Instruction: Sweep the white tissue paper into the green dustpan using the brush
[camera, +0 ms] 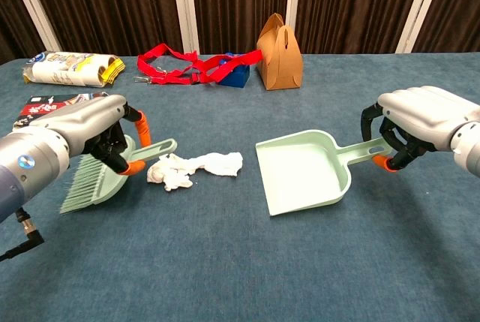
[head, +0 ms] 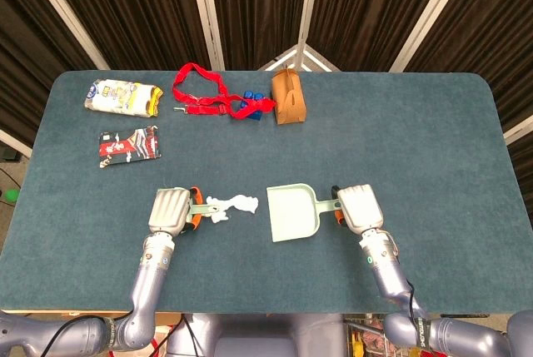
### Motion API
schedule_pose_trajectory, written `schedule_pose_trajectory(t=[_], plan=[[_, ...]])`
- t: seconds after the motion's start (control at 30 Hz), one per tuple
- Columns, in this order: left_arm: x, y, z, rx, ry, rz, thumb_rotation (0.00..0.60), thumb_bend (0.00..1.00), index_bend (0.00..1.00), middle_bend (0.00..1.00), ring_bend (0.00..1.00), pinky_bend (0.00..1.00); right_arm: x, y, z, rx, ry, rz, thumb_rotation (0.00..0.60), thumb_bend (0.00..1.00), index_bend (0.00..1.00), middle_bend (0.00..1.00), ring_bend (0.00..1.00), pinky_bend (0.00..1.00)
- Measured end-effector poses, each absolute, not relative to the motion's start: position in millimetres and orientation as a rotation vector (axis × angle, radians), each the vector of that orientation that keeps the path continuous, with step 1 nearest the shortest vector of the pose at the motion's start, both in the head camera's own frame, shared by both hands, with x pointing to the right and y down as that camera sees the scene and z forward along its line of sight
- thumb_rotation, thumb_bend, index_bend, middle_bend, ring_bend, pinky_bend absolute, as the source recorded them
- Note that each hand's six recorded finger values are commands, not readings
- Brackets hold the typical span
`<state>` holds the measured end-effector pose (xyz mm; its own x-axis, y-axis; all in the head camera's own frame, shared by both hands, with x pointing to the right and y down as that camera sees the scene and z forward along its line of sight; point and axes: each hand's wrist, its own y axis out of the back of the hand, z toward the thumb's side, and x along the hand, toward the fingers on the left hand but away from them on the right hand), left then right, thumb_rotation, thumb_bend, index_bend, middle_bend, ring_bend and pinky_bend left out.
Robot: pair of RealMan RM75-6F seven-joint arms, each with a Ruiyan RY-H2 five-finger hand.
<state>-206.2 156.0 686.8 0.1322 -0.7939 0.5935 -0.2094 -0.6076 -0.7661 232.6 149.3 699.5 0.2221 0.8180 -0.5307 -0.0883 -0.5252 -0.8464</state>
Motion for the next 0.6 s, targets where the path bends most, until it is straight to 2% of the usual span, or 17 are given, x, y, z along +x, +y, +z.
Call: schedule_pose_trajectory(t=[0.6], plan=[[-159,147,663,-2.052,1.1,-1.318,0.6,0.64,0.78,1.0,1.0,1.0,218,143,691,-1.598,-0.658,1.379,0.6,0.48,0.61,0.8,0.78,0.8]])
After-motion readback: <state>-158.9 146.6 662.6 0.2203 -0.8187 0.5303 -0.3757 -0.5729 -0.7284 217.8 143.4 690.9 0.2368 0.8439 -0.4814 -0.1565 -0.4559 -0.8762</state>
